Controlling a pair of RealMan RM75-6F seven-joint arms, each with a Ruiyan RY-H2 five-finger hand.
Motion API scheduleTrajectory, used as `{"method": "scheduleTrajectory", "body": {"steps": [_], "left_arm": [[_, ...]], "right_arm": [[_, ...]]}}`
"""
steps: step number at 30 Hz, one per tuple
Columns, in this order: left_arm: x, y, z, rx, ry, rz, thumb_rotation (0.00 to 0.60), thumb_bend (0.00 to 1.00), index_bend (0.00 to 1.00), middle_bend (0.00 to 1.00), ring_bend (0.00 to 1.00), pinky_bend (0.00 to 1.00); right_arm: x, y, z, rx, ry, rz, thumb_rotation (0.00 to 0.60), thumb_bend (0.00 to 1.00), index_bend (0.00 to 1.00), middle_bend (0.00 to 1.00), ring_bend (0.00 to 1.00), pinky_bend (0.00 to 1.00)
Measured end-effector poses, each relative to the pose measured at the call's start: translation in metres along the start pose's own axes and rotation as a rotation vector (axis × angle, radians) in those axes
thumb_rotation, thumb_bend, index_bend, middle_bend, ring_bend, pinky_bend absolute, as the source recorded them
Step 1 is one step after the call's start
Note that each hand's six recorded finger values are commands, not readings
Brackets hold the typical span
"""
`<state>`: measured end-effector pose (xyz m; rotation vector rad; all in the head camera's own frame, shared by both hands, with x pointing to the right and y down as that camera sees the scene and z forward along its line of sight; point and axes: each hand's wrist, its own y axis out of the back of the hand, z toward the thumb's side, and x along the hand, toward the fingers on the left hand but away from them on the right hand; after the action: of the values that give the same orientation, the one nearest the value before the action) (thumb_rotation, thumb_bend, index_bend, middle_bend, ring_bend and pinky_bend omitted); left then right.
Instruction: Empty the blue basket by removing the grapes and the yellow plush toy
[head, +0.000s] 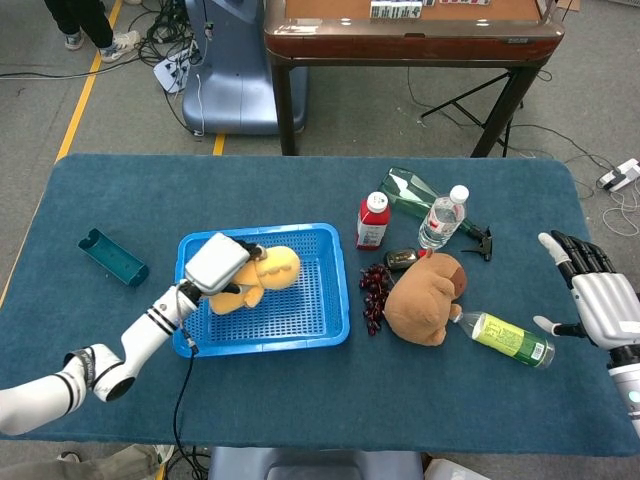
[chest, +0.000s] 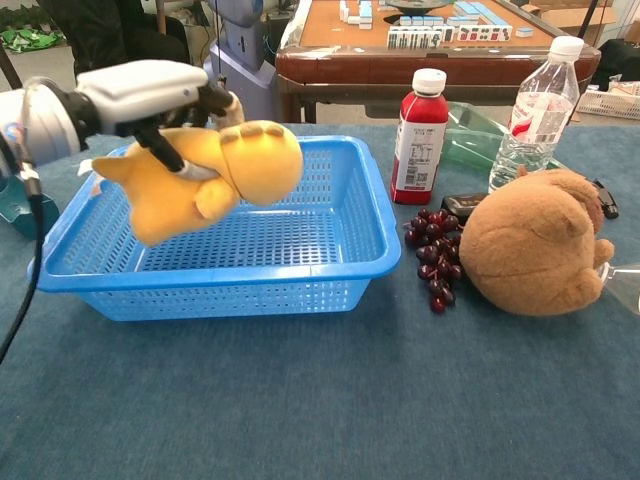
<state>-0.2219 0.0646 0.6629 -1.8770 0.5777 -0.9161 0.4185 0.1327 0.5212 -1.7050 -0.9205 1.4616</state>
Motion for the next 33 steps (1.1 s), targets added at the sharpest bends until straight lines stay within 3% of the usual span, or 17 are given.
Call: {"method": "scheduleTrajectory", "body": {"steps": [9, 14, 24, 30, 33], "left_arm": [[-0.055, 0.052, -0.065, -0.027, 0.195, 0.160, 0.600, 0.33, 0.69, 0.64, 0.61, 0.73], [-0.077, 0.067, -0.097, -0.015, 0.310, 0.189, 0.600, 0.33, 0.69, 0.64, 0.60, 0.73], [-0.106, 0.039, -0.141, 0.094, 0.490, 0.027, 0.600, 0.33, 0.65, 0.63, 0.59, 0.72], [-0.115, 0.018, -0.154, 0.098, 0.580, -0.064, 0.600, 0.33, 0.39, 0.45, 0.41, 0.60], [-0.119, 0.010, -0.156, 0.111, 0.611, -0.106, 0.600, 0.33, 0.32, 0.37, 0.35, 0.55]], "right_arm": [[-0.002, -0.003, 0.002, -0.008, 0.016, 0.003, 0.600, 0.02, 0.00, 0.04, 0.00, 0.07], [-0.004, -0.004, 0.002, -0.012, 0.022, 0.006, 0.600, 0.02, 0.00, 0.04, 0.00, 0.07], [-0.005, -0.006, 0.005, -0.012, 0.029, 0.017, 0.600, 0.02, 0.00, 0.04, 0.00, 0.07], [-0.005, -0.004, 0.007, -0.010, 0.031, 0.015, 0.600, 0.02, 0.00, 0.04, 0.00, 0.07], [-0.005, -0.005, 0.008, -0.010, 0.028, 0.018, 0.600, 0.02, 0.00, 0.04, 0.00, 0.07]]}}
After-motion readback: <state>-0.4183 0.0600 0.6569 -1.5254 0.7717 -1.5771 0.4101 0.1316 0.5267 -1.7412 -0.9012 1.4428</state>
